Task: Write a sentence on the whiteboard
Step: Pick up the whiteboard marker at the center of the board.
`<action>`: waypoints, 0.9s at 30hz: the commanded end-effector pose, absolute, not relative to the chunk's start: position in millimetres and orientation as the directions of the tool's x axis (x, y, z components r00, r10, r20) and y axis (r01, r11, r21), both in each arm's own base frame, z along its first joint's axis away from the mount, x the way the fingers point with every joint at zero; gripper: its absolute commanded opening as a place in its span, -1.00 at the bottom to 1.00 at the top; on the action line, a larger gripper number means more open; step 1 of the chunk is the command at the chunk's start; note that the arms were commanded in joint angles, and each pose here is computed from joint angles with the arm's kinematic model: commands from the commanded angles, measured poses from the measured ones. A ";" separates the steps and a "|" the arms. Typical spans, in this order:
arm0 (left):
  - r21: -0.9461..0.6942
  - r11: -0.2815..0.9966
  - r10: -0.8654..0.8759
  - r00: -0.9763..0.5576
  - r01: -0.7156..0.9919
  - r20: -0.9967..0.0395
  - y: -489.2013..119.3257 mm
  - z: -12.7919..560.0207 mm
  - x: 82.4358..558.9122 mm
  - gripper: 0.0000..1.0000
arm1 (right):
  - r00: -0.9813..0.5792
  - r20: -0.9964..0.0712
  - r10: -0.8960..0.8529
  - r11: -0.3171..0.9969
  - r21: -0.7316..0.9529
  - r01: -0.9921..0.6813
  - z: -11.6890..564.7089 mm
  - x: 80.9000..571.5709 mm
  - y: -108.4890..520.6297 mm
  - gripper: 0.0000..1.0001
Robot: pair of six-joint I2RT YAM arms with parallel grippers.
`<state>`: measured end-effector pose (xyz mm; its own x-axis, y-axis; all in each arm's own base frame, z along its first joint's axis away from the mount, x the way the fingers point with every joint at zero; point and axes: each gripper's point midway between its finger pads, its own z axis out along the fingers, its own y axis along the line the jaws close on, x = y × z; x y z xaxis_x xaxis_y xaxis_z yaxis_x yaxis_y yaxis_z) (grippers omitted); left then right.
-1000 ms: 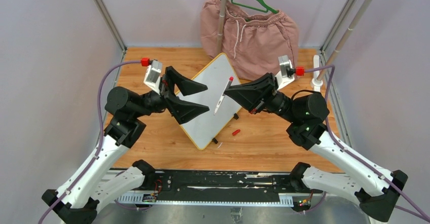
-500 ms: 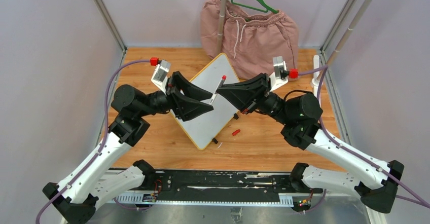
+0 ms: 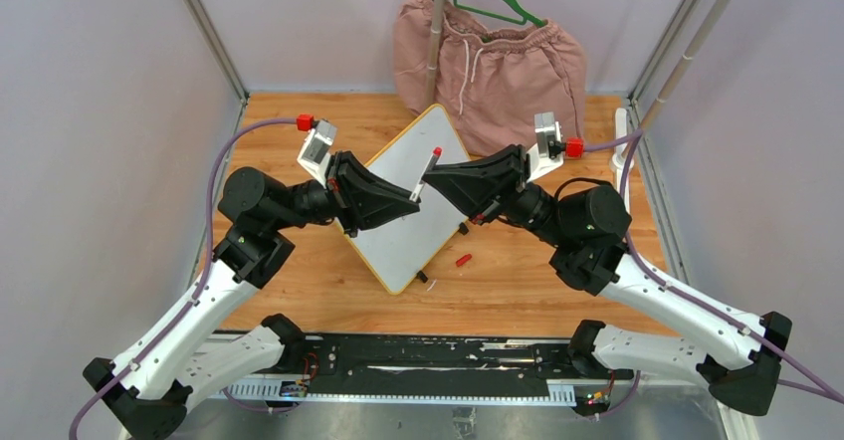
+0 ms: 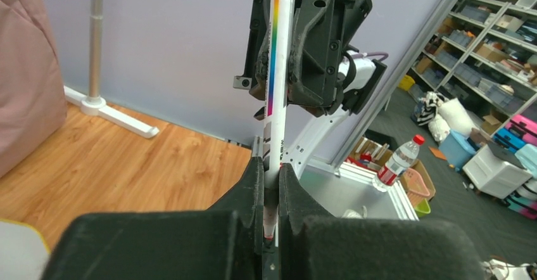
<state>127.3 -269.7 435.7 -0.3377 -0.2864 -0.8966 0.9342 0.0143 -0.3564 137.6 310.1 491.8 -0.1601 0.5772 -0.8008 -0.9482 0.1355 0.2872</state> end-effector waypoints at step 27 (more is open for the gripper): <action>-0.258 -0.167 -0.172 -0.285 0.952 -0.943 -273.3 436.2 95.8 -1.00 | -0.334 -0.939 0.078 0.232 0.343 -0.910 450.7 111.9 304.3 0.43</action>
